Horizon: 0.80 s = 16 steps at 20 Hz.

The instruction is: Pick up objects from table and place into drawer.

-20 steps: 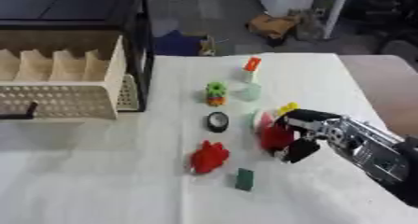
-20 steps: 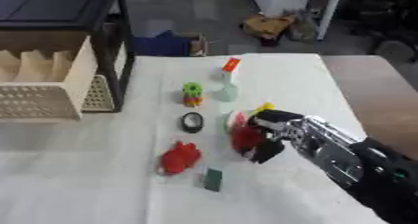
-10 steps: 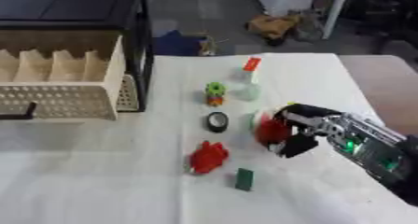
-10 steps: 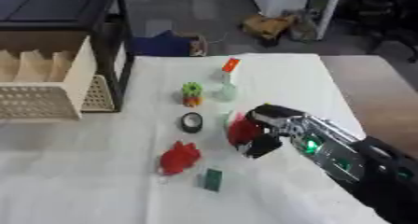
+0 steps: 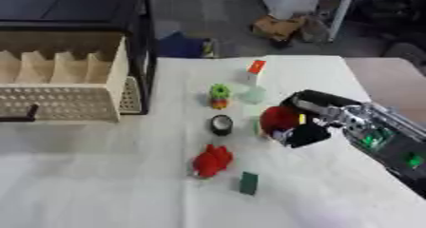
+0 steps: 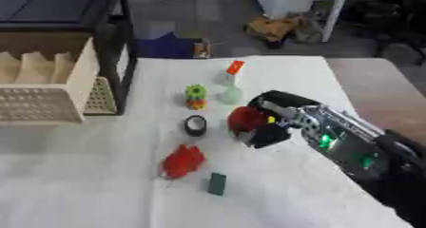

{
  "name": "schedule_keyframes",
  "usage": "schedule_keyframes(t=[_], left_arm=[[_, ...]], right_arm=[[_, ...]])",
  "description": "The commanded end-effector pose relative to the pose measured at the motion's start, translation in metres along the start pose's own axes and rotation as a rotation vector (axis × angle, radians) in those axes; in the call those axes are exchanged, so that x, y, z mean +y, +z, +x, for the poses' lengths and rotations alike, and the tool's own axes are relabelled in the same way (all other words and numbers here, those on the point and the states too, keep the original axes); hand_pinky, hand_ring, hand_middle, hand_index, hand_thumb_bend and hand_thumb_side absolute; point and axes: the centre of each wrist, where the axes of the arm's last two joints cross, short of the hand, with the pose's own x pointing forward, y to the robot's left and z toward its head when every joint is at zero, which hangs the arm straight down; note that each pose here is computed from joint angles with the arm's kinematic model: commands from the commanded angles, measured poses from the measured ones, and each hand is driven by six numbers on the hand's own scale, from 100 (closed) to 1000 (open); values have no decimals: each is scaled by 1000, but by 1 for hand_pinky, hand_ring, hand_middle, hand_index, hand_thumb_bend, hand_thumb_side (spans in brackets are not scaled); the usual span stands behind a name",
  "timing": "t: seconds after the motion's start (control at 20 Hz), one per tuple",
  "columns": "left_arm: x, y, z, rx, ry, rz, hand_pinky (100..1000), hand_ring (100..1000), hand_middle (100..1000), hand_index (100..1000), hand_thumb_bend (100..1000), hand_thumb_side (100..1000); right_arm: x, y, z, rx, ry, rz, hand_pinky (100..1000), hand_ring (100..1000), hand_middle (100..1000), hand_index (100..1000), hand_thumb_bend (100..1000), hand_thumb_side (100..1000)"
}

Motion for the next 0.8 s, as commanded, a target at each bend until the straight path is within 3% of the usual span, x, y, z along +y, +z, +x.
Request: schedule_keyframes(t=[0.05,0.4,0.8], left_arm=[[2,-5,5,-28,3,0,608,553,624,824,100,1000],[2,-6,6,-35,2,2,608,554,624,825,100,1000],[2,-7,6,-36,2,-4,608,556,624,824,100,1000]], right_arm=[[-25,18,8,-22,25,-83,403,588,487,641,100,496],[-53,40,27,-73,11,-184,389,569,472,631,100,497],[-85,49,46,-144,17,-284,387,559,465,630,100,505]])
